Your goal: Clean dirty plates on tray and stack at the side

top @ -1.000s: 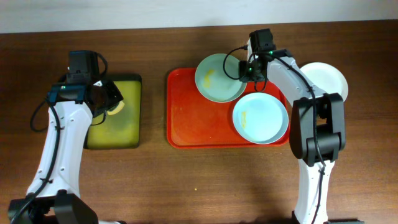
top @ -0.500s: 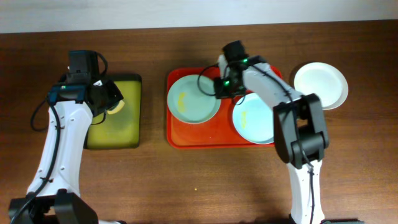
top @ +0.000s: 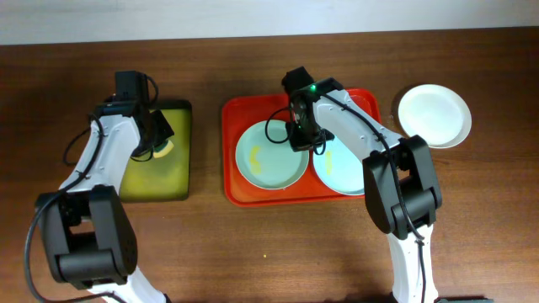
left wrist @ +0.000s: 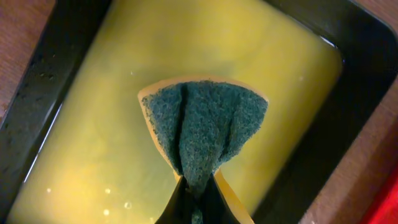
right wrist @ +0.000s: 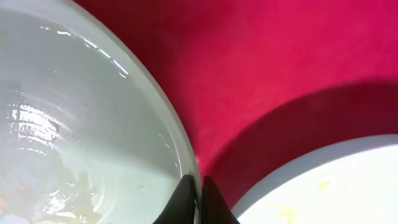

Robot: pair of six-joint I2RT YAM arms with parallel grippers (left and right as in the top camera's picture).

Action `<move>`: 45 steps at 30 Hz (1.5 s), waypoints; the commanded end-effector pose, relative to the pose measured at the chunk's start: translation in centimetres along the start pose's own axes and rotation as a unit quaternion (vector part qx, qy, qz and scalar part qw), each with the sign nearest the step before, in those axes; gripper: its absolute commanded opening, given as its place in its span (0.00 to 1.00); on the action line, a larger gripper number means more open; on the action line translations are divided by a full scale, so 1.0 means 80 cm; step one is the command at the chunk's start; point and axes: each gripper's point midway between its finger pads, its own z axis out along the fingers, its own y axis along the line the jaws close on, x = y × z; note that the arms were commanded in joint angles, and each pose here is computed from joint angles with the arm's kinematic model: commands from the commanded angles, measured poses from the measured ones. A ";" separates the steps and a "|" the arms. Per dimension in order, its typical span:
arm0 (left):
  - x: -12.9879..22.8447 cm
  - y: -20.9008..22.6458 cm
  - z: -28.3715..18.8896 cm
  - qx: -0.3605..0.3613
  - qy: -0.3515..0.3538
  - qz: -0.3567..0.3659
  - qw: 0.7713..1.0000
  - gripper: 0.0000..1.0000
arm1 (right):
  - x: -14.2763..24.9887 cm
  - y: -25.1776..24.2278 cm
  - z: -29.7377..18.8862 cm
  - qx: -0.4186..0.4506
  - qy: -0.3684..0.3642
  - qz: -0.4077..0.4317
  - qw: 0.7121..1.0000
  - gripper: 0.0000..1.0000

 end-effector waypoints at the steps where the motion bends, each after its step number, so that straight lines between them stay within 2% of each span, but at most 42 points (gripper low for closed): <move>1: 0.003 0.007 0.038 -0.020 0.016 0.016 1.000 0.00 | -0.001 -0.006 -0.007 0.018 -0.014 0.040 0.999 0.04; 4: 0.021 0.012 0.080 -0.033 0.049 0.018 0.998 0.00 | 0.016 -0.008 0.014 0.016 0.004 0.040 0.999 0.04; 7: 0.031 0.015 0.094 -0.040 0.063 0.020 0.997 0.00 | 0.020 -0.006 0.025 0.012 0.003 0.039 0.999 0.04; 10: -0.007 0.003 0.031 -0.017 0.016 0.035 0.999 0.00 | 0.023 0.003 0.025 -0.010 0.010 0.039 0.999 0.04; 13: -0.032 -0.035 -0.068 0.089 -0.043 0.032 0.995 0.00 | 0.020 0.018 0.024 -0.042 0.008 0.039 0.998 0.04; 14: -0.029 -0.048 -0.086 0.121 -0.043 0.036 0.991 0.00 | 0.021 0.020 0.024 -0.049 0.011 0.039 0.998 0.04; 16: 0.008 -0.096 -0.101 0.204 0.006 0.062 0.977 0.00 | 0.020 0.028 0.021 -0.068 0.012 0.040 0.997 0.04; 18: 0.038 -0.125 -0.101 0.216 0.029 0.096 0.971 0.00 | 0.019 0.024 0.021 -0.067 0.014 0.059 0.996 0.04; 20: 0.084 -0.168 -0.105 0.227 0.045 0.161 0.959 0.00 | 0.023 0.003 0.021 -0.063 0.026 0.080 0.994 0.04; 21: 0.098 -0.180 -0.104 0.214 0.041 0.184 0.959 0.00 | 0.024 -0.006 0.021 -0.064 0.031 0.091 0.993 0.04; 24: 0.121 -0.205 -0.108 0.197 0.021 0.227 0.954 0.00 | 0.023 0.004 0.014 -0.134 0.045 0.110 0.984 0.04; 27: 0.136 -0.234 -0.117 0.219 0.008 0.251 0.943 0.00 | 0.023 0.004 0.015 -0.134 0.044 0.108 0.984 0.04; 31: 0.140 -0.241 -0.106 0.225 0.004 0.222 0.949 0.00 | 0.022 0.003 0.015 -0.134 0.044 0.109 0.984 0.04; 35: 0.166 -0.233 -0.051 0.198 0.050 0.193 0.960 0.00 | 0.020 0.004 0.015 -0.136 0.040 0.109 0.984 0.04; 41: 0.203 -0.267 0.037 0.187 0.063 0.225 0.954 0.00 | 0.020 0.003 0.015 -0.135 0.040 0.109 0.984 0.04; 42: 0.194 -0.253 0.046 0.152 0.043 0.239 0.958 0.00 | 0.020 0.003 0.015 -0.135 0.040 0.109 0.984 0.04; 44: 0.142 -0.185 0.051 -0.014 -0.040 0.246 0.968 0.00 | 0.020 0.003 0.015 -0.135 0.041 0.109 0.984 0.04; 45: 0.132 -0.175 0.044 -0.037 -0.054 0.245 0.967 0.00 | 0.020 0.003 0.015 -0.135 0.041 0.109 0.984 0.04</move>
